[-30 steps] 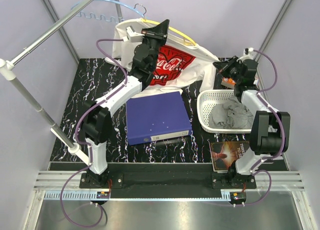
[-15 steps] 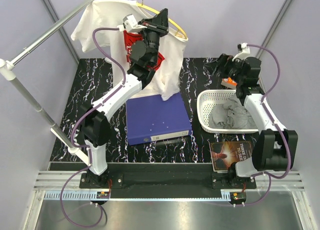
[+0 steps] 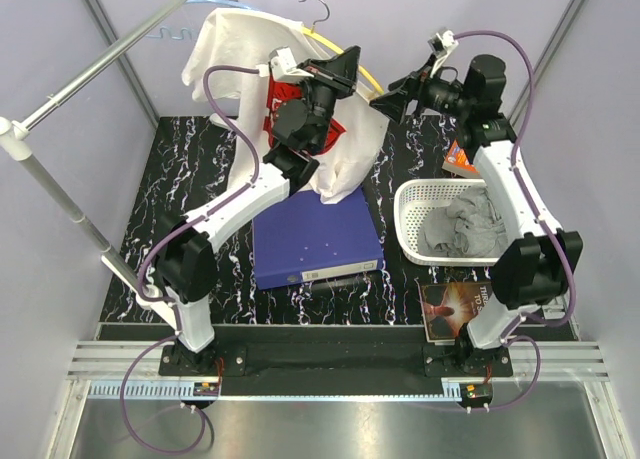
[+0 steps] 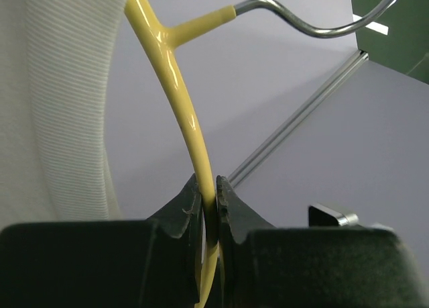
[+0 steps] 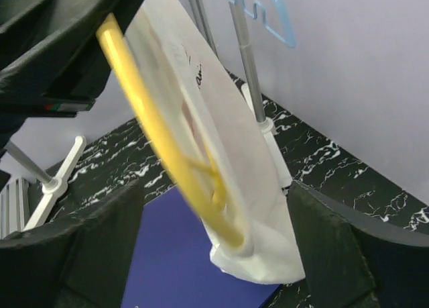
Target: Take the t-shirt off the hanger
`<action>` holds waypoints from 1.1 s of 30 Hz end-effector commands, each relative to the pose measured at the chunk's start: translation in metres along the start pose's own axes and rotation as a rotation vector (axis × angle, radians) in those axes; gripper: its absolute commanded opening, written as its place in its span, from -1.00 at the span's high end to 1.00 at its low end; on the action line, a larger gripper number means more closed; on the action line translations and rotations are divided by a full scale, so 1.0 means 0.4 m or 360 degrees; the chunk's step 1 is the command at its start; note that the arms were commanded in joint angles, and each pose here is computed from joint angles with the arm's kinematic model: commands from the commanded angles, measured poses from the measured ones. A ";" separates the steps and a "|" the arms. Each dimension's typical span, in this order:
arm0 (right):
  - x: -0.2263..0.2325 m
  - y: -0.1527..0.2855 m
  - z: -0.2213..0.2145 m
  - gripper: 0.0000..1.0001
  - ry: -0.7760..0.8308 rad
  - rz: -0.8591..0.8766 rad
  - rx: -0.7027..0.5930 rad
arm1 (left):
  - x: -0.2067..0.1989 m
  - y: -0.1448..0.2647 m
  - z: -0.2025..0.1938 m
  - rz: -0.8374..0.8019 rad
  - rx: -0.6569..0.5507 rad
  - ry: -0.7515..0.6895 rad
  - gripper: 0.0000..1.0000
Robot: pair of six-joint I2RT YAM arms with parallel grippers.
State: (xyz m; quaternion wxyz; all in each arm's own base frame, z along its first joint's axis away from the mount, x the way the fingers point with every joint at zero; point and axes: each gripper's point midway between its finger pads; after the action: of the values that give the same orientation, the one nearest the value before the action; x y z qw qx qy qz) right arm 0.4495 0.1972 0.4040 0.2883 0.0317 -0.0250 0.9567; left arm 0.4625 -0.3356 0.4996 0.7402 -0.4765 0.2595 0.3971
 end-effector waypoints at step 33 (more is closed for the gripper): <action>0.069 0.027 0.016 1.00 0.0240 -0.0060 0.0019 | 0.013 0.203 0.142 0.0226 0.0554 -0.0679 -0.04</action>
State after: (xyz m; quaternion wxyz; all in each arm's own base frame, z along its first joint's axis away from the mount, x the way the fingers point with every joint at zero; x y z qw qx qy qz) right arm 0.4494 0.2018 0.3325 0.3237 0.0652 0.0641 0.9417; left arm 0.3792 -0.2871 0.4866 0.8203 -0.3311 0.2253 0.4084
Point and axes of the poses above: each gripper's point midway between its finger pads, its own y axis back along the fingers, its own x axis along the line the jaws close on, z = x × y, and after that the axes turned 7 degrees about y, right-handed
